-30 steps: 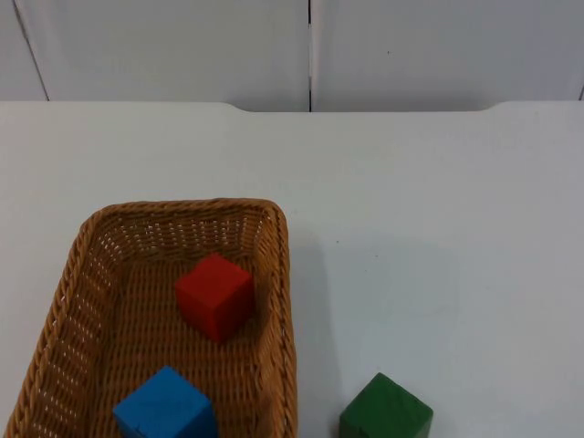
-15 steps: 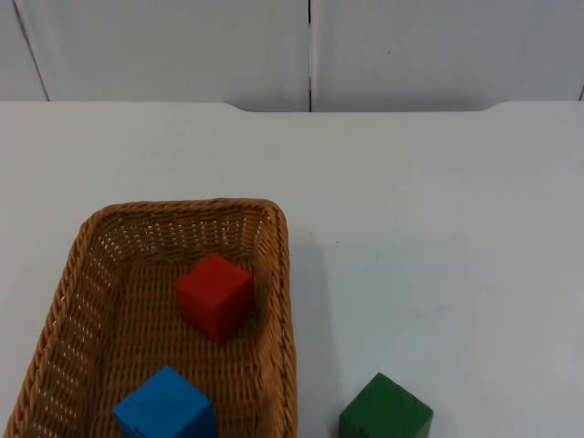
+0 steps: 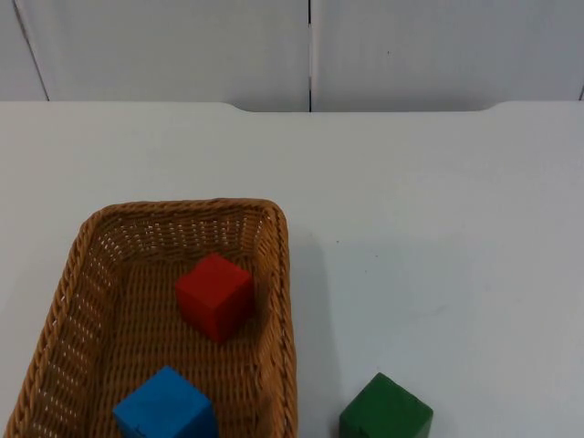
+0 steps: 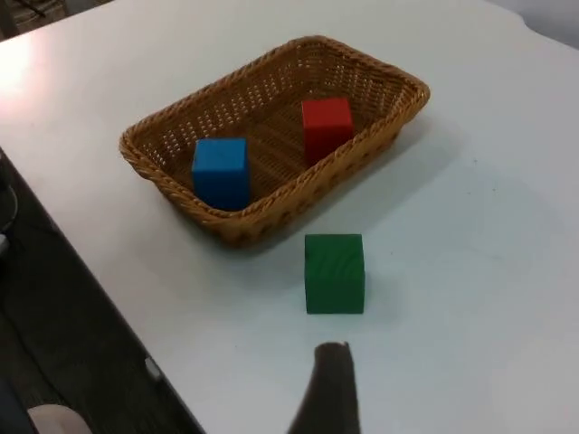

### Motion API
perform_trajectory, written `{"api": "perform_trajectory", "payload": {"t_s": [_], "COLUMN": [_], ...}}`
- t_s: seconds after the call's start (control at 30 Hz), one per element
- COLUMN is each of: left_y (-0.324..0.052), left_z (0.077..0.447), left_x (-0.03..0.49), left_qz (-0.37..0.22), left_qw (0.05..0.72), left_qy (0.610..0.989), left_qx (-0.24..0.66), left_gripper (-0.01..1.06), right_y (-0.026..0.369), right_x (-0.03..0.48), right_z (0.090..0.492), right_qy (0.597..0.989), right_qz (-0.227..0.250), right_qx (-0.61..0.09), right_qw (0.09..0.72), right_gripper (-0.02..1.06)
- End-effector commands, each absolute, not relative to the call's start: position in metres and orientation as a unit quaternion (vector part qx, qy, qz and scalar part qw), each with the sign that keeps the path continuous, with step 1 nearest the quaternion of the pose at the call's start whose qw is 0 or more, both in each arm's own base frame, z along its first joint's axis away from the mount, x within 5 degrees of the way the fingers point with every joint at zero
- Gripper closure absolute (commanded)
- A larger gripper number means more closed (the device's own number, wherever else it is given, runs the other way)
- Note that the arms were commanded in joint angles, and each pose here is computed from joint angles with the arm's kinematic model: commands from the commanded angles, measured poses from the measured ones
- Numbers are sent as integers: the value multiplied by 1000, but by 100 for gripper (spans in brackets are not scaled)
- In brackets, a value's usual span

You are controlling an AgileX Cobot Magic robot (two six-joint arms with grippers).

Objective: Pick up one cube with each hand and place exactly two cubes into the same basket, leaving the remaining cube outside.

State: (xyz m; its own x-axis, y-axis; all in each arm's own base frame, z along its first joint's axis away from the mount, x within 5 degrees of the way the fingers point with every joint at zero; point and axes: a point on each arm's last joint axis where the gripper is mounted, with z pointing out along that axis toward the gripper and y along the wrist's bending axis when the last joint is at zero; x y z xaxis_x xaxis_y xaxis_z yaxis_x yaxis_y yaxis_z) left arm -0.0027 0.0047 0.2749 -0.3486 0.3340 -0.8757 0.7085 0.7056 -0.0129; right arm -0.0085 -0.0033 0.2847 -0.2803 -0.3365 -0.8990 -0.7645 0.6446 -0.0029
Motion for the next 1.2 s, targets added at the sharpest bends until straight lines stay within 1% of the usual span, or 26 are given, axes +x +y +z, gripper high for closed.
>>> {"api": "perform_trajectory", "payload": {"t_s": [0.0,0.2,0.23,0.27,0.3,0.37,0.4,0.43,0.47,0.5,0.6,1.17], "left_y": [4,3,3,3,3,3,3,3,3,3,3,3], "left_z": [275,275,275,275,275,275,275,275,275,275,275,275], "left_x": [-3,-3,-3,-3,-3,-3,-3,-3,-3,-3,-3,-3], "left_qz": [-207,-210,-210,-210,-210,-210,-210,-210,-210,-210,-210,-210], "left_qw": [470,468,468,468,468,468,468,468,468,468,468,468], "left_qy": [793,793,793,793,793,793,793,793,793,793,793,793], "left_qx": [327,327,327,327,327,327,327,327,327,327,327,327], "left_gripper": [32,32,29,20,20,6,-1,0,0,0,0,0], "right_y": [-4,-4,-4,-4,-4,-4,-4,-4,-4,-4,-4,-4], "right_x": [-8,-7,-7,-7,-7,-7,-7,-7,-7,-7,-7,-7], "right_z": [284,283,283,283,283,284,284,284,284,284,280,280], "right_qy": [770,772,772,772,772,772,772,772,772,772,777,777], "right_qz": [218,217,217,217,217,217,217,217,217,217,213,214], "right_qx": [-355,-352,-352,-352,-352,-352,-352,-352,-352,-352,-354,-354], "right_qw": [484,482,482,482,482,482,482,482,482,482,475,475], "right_gripper": [38,38,38,38,38,36,32,26,26,21,0,-1]}}
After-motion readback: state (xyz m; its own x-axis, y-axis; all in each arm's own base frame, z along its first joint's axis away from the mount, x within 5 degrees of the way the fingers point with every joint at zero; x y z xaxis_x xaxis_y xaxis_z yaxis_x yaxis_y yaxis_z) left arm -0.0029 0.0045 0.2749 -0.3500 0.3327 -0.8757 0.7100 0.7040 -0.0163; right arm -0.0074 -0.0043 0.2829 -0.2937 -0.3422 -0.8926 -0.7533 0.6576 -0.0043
